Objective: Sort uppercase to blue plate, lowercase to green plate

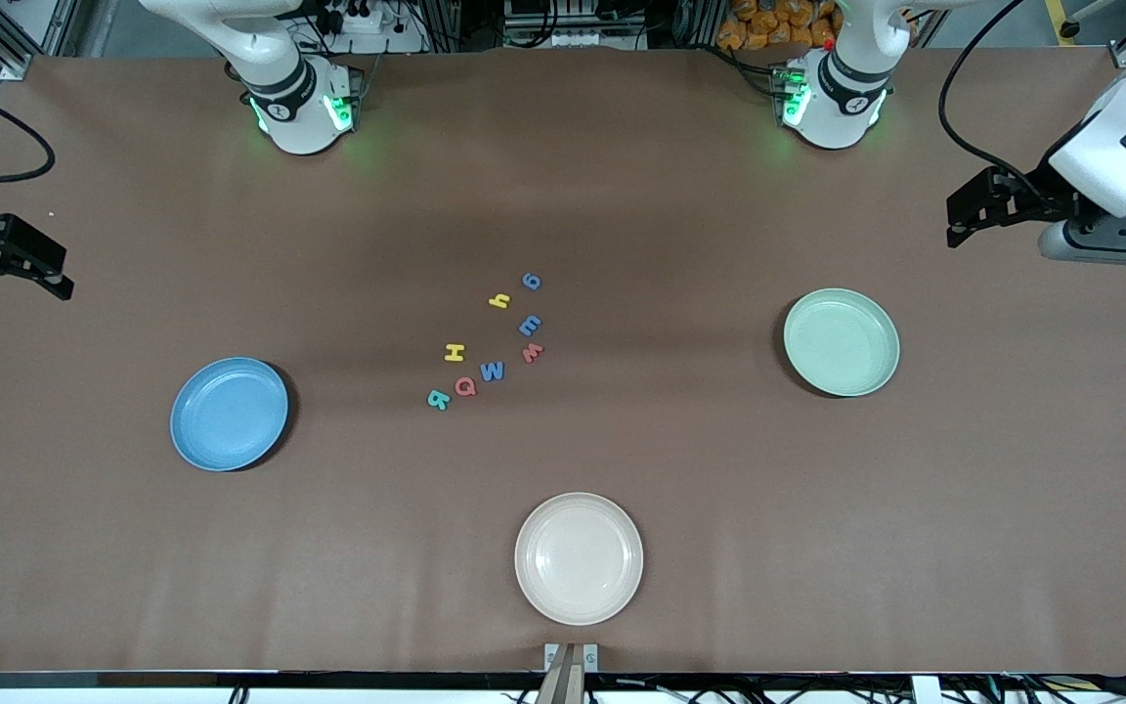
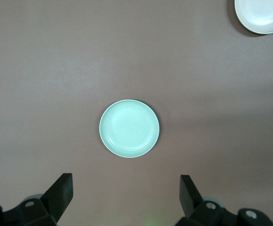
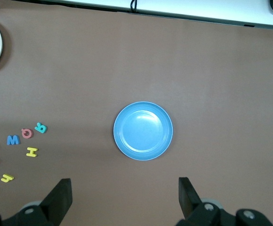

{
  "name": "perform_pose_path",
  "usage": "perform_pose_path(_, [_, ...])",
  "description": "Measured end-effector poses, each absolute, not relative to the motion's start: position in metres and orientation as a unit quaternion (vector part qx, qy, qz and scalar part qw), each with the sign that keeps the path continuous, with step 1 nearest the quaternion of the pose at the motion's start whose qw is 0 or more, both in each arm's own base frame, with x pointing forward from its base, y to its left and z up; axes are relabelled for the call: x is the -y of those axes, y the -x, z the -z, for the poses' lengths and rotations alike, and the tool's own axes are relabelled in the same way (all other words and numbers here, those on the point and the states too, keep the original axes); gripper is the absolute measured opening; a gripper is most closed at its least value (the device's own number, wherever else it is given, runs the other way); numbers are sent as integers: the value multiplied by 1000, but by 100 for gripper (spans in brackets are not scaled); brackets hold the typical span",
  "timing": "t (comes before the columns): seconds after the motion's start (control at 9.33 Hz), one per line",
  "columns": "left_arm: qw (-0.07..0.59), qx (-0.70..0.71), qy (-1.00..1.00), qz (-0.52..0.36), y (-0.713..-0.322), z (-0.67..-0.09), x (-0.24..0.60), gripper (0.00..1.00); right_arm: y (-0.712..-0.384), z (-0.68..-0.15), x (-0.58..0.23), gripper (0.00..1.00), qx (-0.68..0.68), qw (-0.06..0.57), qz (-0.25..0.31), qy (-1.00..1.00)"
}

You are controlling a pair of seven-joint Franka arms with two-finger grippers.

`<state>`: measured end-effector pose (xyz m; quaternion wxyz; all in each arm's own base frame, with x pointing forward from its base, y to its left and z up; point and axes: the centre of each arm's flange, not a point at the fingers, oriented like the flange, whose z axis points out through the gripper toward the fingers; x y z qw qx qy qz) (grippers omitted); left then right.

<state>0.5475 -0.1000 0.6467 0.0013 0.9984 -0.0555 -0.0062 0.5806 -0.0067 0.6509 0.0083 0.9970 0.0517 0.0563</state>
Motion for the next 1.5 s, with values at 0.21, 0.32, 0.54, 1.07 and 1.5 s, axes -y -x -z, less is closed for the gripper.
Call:
perform_pose_path(0.21, [1,50,-999,6,-548,-647,98,100,-580,-651,7,100,-50,8,-55,-997])
perform_pose_path(0.32, [1,48,-999,6,-548,-647,96,100,-580,-650,11,100,-42,8,-54,-998])
perform_pose_path(0.54, [-1,51,-998,26,-547,-637,95,100,-579,-649,21,100,-27,7,-48,-998])
perform_pose_path(1.07, [9,165,-981,101,-552,-534,239,100,-578,-646,23,100,-23,6,-40,-999])
perform_pose_path(1.5, [23,144,-988,51,-518,-497,379,100,-577,-644,32,100,-12,-4,-38,-999])
